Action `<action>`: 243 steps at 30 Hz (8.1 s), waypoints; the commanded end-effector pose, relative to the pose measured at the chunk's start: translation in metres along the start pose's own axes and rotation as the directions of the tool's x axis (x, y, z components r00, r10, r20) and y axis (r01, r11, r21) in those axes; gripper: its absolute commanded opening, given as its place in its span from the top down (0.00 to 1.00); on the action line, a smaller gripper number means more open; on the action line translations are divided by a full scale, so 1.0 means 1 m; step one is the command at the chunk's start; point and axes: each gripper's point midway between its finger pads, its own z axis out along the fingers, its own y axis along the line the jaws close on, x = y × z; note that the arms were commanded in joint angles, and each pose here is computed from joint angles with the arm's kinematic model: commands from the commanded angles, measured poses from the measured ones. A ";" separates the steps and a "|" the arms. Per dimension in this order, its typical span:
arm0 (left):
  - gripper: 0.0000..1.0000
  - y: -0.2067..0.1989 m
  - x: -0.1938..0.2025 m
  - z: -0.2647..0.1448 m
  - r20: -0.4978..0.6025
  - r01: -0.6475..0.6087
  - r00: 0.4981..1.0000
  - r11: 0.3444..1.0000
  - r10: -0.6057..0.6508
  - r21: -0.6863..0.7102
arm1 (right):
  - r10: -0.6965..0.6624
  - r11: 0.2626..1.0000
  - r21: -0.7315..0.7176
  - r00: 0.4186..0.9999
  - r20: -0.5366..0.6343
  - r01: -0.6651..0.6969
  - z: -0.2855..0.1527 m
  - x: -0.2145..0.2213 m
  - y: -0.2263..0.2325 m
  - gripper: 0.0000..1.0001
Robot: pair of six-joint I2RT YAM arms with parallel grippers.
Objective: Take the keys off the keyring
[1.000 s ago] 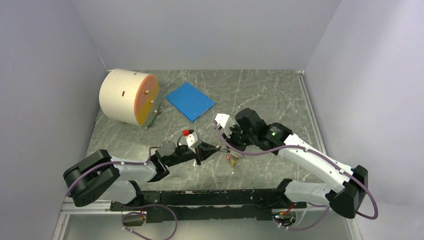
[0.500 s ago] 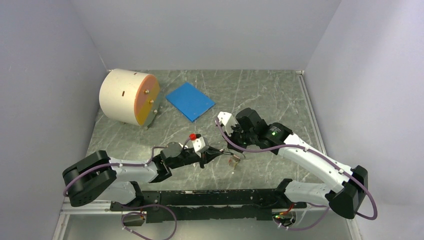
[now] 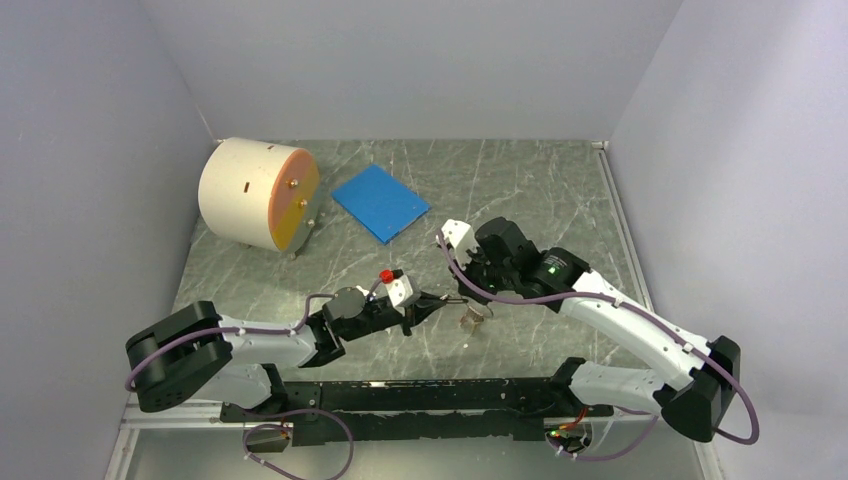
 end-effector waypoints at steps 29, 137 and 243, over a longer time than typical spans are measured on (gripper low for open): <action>0.97 -0.042 0.026 -0.002 -0.126 0.009 0.992 0.987 0.012 0.162 | 0.087 0.963 0.230 0.971 0.221 -0.139 -0.016 -0.039 -0.053 1.00; 0.81 0.154 0.084 -0.116 -0.062 0.345 0.765 0.489 -0.641 -0.801 | 0.216 0.892 0.200 0.772 0.598 -0.405 -0.042 -0.031 -0.097 1.00; 0.06 0.117 -0.159 -0.365 0.289 0.280 0.957 0.180 0.028 -0.943 | -0.268 0.355 0.422 0.341 0.901 -0.835 -0.297 0.057 -0.116 0.01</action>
